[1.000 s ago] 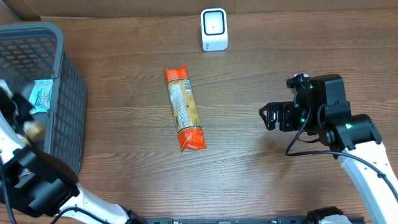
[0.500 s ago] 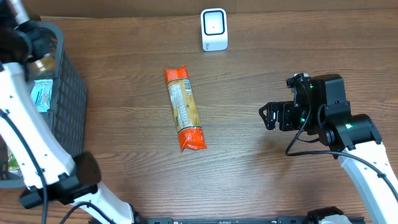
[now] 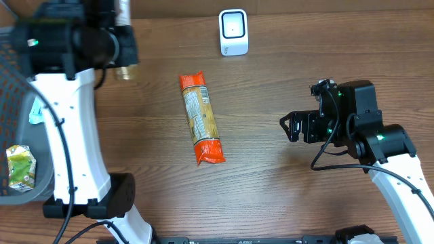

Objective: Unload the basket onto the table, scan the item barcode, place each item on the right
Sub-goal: 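Carry the white tube out and place it beside the spaghetti pack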

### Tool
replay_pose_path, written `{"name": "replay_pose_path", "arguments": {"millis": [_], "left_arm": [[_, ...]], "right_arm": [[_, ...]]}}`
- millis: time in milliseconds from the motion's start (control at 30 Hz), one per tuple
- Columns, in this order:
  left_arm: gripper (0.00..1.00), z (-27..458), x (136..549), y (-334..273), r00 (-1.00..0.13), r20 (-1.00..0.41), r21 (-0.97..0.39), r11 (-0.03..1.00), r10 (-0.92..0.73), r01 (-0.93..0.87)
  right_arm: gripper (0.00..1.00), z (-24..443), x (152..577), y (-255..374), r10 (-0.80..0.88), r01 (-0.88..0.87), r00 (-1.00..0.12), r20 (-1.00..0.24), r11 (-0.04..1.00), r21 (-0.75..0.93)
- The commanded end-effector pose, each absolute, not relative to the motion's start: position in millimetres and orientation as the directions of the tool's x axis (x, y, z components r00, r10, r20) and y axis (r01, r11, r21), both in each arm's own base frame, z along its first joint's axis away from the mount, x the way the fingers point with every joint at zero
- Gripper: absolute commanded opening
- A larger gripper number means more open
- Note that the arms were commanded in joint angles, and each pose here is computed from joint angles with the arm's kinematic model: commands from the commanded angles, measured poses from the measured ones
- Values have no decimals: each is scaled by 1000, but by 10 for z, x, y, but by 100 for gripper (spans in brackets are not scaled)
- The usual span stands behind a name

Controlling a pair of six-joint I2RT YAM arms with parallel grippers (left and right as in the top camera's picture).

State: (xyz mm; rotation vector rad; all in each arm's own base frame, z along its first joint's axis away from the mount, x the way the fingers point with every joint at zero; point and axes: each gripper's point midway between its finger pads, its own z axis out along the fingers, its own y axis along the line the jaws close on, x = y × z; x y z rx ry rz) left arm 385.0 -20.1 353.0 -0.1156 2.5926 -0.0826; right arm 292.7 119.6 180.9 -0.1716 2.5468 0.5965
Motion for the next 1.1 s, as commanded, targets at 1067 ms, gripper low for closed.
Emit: {"name": "replay_pose_path", "arguments": {"millis": [1067], "left_arm": [[4,595,3665,-1154,-988,-97,-158,982,-118,-102]], "right_arm": [[100,1873,2980,1209,-7,-241,-850,-527,895,376]]}}
